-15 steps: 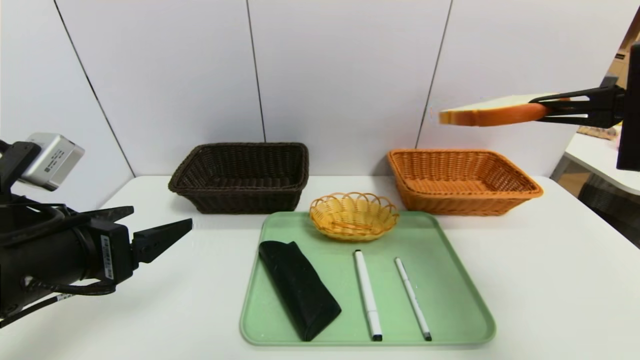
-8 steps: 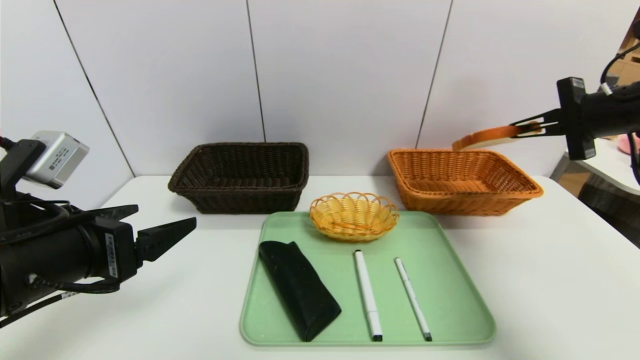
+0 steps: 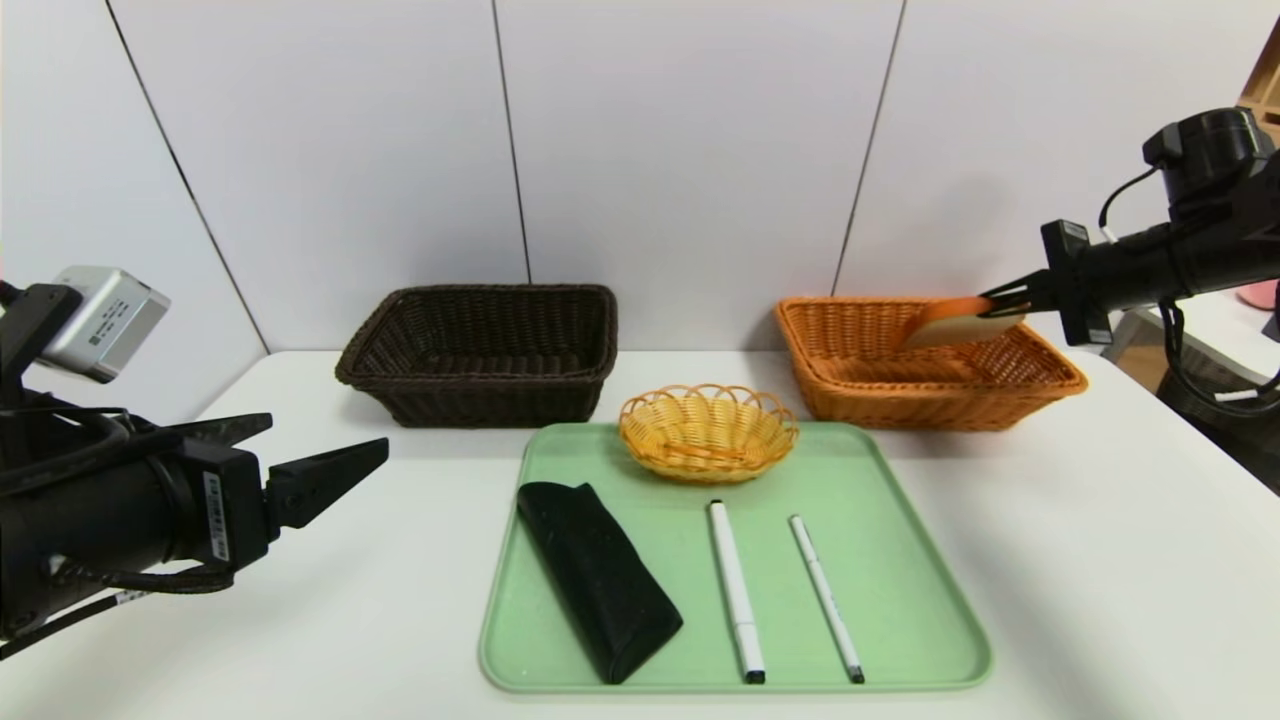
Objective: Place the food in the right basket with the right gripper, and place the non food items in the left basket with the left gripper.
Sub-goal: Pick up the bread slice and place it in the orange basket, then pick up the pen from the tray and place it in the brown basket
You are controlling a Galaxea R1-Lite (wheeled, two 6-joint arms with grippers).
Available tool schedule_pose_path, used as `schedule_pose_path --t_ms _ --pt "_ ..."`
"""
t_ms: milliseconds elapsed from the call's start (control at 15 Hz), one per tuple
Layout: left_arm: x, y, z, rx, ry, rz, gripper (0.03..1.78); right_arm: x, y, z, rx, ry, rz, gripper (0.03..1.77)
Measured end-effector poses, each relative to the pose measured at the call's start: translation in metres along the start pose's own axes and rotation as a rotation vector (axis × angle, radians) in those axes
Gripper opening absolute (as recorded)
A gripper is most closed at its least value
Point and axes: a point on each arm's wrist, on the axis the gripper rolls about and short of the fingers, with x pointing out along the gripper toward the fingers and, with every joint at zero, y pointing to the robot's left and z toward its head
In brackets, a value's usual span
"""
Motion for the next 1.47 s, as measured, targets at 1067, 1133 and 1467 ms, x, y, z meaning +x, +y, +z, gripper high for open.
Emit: schedule_pose_path --t_ms 1067,1133,1467 --pt "0.001 0.0 -0.003 0.001 0.01 0.001 1.69 -0.013 0.005 -0.007 0.003 0.052 0.034 1.33" --pt "0.001 0.0 -0.003 0.001 0.01 0.001 1.69 -0.025 0.009 -0.018 -0.008 0.071 0.057 1.38" --pt "0.0 0.0 -0.002 0.005 0.008 0.0 1.69 -0.091 0.021 -0.093 -0.125 0.146 0.128 1.53"
